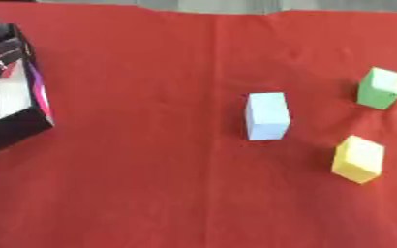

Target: Pick up the objects with one hand, pass them to the other hand, and then place them into the box on the other side of the table.

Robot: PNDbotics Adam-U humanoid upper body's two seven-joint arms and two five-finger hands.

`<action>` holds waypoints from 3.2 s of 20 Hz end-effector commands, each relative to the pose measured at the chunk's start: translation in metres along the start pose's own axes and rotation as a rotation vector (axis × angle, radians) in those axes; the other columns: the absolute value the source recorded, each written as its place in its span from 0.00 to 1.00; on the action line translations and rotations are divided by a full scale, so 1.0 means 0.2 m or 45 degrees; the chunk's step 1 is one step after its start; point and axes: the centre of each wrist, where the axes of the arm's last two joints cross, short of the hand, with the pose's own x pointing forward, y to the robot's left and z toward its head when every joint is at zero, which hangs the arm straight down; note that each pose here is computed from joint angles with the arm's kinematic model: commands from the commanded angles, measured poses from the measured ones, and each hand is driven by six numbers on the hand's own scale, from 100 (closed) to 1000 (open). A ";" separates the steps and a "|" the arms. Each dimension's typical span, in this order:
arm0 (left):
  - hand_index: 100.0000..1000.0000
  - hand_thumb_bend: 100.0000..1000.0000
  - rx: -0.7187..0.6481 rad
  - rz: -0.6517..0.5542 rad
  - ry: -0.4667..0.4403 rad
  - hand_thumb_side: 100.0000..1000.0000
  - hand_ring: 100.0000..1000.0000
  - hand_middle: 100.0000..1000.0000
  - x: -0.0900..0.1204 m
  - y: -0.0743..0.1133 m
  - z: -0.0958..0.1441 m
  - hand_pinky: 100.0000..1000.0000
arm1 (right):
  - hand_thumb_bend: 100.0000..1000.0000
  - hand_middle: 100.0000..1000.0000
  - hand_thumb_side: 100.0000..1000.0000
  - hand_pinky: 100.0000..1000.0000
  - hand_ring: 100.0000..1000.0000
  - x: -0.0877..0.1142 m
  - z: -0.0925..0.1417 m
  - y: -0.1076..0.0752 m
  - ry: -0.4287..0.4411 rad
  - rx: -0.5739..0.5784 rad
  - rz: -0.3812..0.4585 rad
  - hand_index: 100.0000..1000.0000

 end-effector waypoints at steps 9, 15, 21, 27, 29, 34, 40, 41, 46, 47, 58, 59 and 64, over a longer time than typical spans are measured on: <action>0.77 0.11 -0.005 -0.078 -0.002 0.91 0.69 0.71 0.01 0.06 0.00 0.81 | 0.00 0.83 0.49 0.87 0.85 0.22 -0.12 -0.06 0.044 0.291 0.275 0.85; 0.77 0.11 0.020 -0.092 0.008 0.91 0.70 0.71 0.00 0.08 0.01 0.81 | 0.00 0.85 0.50 0.89 0.87 0.33 -0.19 -0.02 0.081 0.489 0.434 0.86; 0.77 0.11 0.070 -0.103 0.020 0.91 0.70 0.71 -0.01 0.11 0.02 0.82 | 0.00 0.86 0.51 0.90 0.88 0.39 -0.23 0.08 0.078 0.755 0.554 0.87; 0.77 0.11 0.111 -0.112 0.034 0.92 0.71 0.71 -0.02 0.12 0.03 0.82 | 0.00 0.85 0.48 0.91 0.88 0.43 -0.25 0.21 0.056 0.981 0.700 0.87; 0.77 0.11 0.121 -0.114 0.034 0.92 0.70 0.71 -0.02 0.12 0.03 0.82 | 0.00 0.85 0.46 0.91 0.88 0.45 -0.24 0.24 0.035 1.045 0.751 0.88; 0.77 0.11 0.134 -0.129 0.044 0.92 0.70 0.71 -0.03 0.14 0.04 0.82 | 0.09 0.84 0.46 0.91 0.88 0.50 -0.22 0.32 0.005 1.185 0.862 0.87; 0.77 0.11 0.137 -0.145 0.053 0.92 0.70 0.71 -0.04 0.15 0.04 0.82 | 0.18 0.85 0.49 0.93 0.89 0.53 -0.20 0.38 0.012 1.312 0.956 0.89; 0.77 0.11 0.137 -0.148 0.054 0.92 0.70 0.71 -0.04 0.15 0.04 0.82 | 0.19 0.85 0.49 0.93 0.89 0.53 -0.19 0.39 0.011 1.327 0.973 0.89; 0.77 0.11 0.139 -0.164 0.059 0.93 0.70 0.71 -0.04 0.16 0.05 0.82 | 0.24 0.86 0.51 0.93 0.90 0.55 -0.18 0.42 0.004 1.387 1.039 0.89; 0.77 0.11 0.139 -0.166 0.059 0.93 0.70 0.71 -0.04 0.17 0.05 0.82 | 0.23 0.86 0.53 0.93 0.89 0.55 -0.18 0.43 0.006 1.398 1.043 0.89; 0.77 0.11 0.148 -0.168 0.054 0.93 0.70 0.71 -0.03 0.17 0.05 0.82 | 0.24 0.85 0.54 0.92 0.89 0.54 -0.14 0.48 0.010 1.567 0.989 0.88; 0.77 0.11 0.148 -0.168 0.054 0.93 0.70 0.71 -0.03 0.17 0.05 0.82 | 0.24 0.85 0.54 0.92 0.89 0.53 -0.14 0.49 0.013 1.582 0.983 0.87; 0.77 0.11 0.148 -0.165 0.051 0.93 0.70 0.71 -0.03 0.17 0.04 0.82 | 0.34 0.83 0.44 0.92 0.88 0.53 -0.10 0.50 -0.009 1.630 0.964 0.87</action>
